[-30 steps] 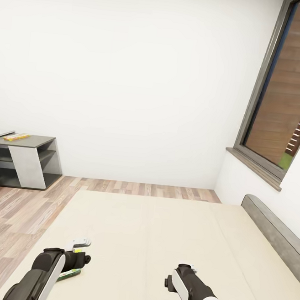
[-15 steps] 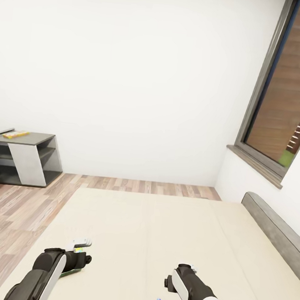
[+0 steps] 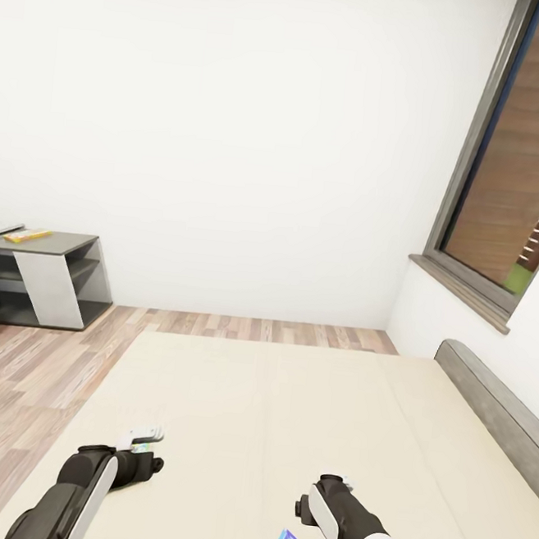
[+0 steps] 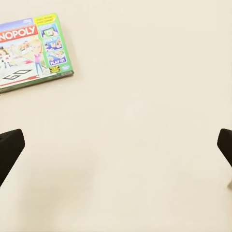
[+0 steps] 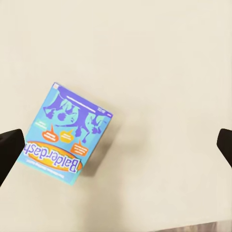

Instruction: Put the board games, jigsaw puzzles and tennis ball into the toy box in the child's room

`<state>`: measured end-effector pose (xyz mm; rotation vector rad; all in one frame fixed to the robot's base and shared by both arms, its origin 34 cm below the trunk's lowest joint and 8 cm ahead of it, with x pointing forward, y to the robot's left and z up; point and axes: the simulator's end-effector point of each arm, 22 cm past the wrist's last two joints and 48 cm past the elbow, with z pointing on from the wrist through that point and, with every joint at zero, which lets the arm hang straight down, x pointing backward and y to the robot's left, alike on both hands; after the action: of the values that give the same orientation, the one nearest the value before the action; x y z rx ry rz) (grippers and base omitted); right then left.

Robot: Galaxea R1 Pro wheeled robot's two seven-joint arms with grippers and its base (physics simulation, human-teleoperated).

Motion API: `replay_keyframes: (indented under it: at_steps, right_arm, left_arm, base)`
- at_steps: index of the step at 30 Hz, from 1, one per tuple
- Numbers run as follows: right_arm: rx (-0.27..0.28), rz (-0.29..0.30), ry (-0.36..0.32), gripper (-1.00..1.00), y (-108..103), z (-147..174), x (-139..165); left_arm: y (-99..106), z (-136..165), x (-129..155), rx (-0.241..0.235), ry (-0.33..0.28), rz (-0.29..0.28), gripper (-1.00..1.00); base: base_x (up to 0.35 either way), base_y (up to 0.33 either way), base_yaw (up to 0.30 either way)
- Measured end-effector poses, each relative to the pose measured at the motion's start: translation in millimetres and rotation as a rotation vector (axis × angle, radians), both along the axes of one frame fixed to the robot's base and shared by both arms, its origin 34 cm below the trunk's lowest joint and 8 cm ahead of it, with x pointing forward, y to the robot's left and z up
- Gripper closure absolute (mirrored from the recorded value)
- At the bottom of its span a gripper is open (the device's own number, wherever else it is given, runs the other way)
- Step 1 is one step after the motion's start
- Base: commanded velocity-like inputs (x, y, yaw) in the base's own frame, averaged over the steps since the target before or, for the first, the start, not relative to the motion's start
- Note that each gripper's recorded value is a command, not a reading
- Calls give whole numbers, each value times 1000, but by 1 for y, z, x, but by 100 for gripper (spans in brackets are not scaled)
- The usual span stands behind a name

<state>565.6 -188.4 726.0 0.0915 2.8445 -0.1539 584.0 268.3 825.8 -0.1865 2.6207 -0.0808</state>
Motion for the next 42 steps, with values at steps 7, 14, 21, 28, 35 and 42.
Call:
replay_keyframes:
  at_steps: [7,14,21,28,35,42]
  right_arm:
    - [0,1,12,-100,0,-5,-3]
    - [-1,1,24,-100,0,-9,-6]
    - [-3,1,34,-100,-1,-8,-12]
    - [-3,1,45,-100,-1,-7,-17]
    - [-4,2,55,-100,-1,-7,-22]
    - [-5,2,65,-100,-1,-6,-28]
  left_arm:
    - [-3,-4,0,0,4,-4,-100]
    - [-6,-8,-1,-1,10,-8,-100]
    - [-7,-9,-6,-2,25,-10,-100]
    - [-9,-8,-10,-5,38,-12,-100]
    - [-10,-8,-15,-3,50,-16,-100]
    - [-10,-8,-20,-4,62,-17,-100]
  base:
    - [0,0,0]
    - [0,0,0]
    - [0,0,0]
    - [0,0,0]
    - [0,0,0]
    - [0,0,0]
